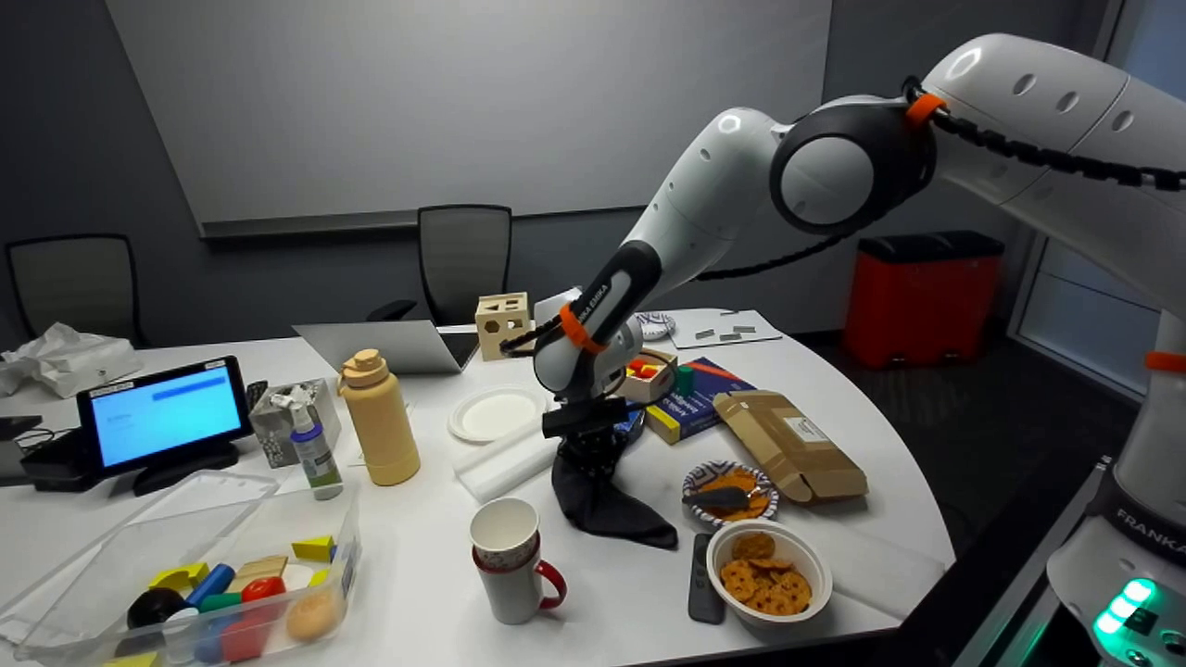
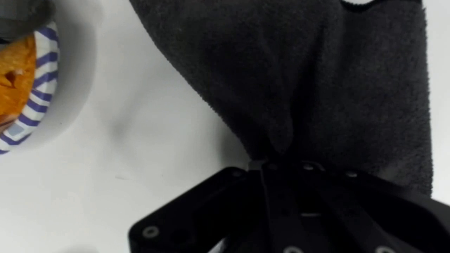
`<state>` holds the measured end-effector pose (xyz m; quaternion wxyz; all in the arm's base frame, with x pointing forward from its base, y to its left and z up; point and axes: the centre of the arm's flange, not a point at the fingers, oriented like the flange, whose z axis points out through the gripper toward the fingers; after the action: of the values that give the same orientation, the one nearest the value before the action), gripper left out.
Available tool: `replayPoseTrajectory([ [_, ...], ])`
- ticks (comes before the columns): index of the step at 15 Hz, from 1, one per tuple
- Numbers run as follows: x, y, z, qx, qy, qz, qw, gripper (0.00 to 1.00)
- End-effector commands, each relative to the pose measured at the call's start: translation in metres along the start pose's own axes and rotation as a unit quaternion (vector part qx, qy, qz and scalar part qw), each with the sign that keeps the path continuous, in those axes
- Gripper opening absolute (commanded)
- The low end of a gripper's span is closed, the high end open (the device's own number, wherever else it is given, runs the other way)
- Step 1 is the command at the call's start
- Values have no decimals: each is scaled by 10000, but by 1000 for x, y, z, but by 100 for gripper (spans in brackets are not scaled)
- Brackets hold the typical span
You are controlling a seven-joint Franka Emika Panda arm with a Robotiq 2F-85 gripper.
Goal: Use the black towel to clean the table
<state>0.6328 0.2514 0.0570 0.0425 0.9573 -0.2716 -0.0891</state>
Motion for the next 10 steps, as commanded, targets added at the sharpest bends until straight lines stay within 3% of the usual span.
replayPoseTrajectory([
  [1,14,-9,16,769,34,74,9970,1],
  [5,-7,-16,18,924,-558,-236,9939,1],
  [10,-48,-7,21,480,-1525,-621,9852,1],
])
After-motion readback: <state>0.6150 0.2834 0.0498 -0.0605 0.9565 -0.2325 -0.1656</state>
